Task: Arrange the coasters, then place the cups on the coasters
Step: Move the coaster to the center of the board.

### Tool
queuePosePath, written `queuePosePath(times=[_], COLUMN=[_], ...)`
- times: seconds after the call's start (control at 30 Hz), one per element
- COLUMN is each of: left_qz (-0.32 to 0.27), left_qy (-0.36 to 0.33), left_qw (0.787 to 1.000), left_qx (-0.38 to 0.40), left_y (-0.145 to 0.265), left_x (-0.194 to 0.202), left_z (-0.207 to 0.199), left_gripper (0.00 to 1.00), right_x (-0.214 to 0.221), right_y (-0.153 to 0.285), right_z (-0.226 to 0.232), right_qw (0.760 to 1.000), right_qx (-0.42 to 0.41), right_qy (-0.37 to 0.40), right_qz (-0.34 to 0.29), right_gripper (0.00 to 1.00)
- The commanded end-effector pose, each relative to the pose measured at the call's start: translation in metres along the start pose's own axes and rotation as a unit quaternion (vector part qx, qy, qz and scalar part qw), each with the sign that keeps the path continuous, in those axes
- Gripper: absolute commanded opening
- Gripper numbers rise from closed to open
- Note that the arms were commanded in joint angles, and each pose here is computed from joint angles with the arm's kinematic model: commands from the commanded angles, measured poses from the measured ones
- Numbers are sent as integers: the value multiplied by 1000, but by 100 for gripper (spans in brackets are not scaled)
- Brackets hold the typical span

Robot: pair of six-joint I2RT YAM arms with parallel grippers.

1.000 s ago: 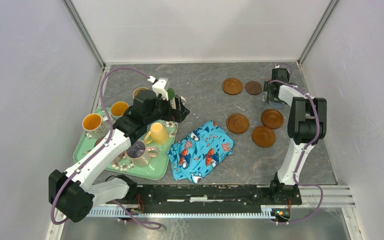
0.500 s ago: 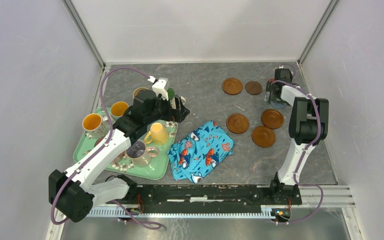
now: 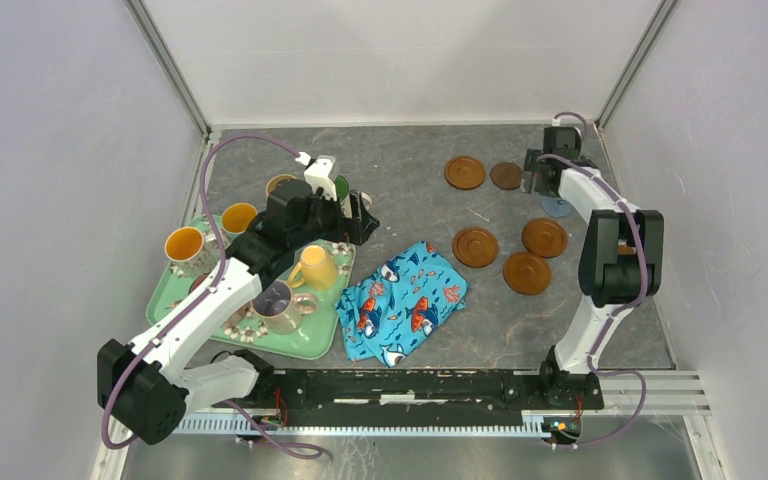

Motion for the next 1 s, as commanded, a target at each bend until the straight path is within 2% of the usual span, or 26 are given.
queuePosePath(times=[0.0,0.27,0.53,0.77,0.97], left_qz=[-25,-23,-20,-20,-21], left_qy=[-30,-34,-36,-38,-40], left_qw=[999,999,999,998,998], left_qx=[-5,-20,-35,-40,-45], left_y=[4,3,2,3,4], left_x=[-8,-7,-5,-4,-4], left_z=[2,6,9,10,11], left_gripper=[100,100,100,100,100], right_x=[1,90,159,168,151], right_y=[47,82,98,98,106], right_z=[32,50,42,40,49], right_qw=[997,988,983,982,981], right_qx=[-62,-149,-156,-159,-173], right_qy=[8,48,100,103,92], right_qz=[-40,-6,14,7,-12], right_gripper=[98,98,98,98,98])
Point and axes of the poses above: each gripper's point midway between its finger pads, its own y axis back along the fingers, its own z axis along the line the jaws close on, x = y × z, the point moved 9 cm from there along y, back along the fingers, and after that the axes turned 13 degrees about -y, right-handed, at the moved point
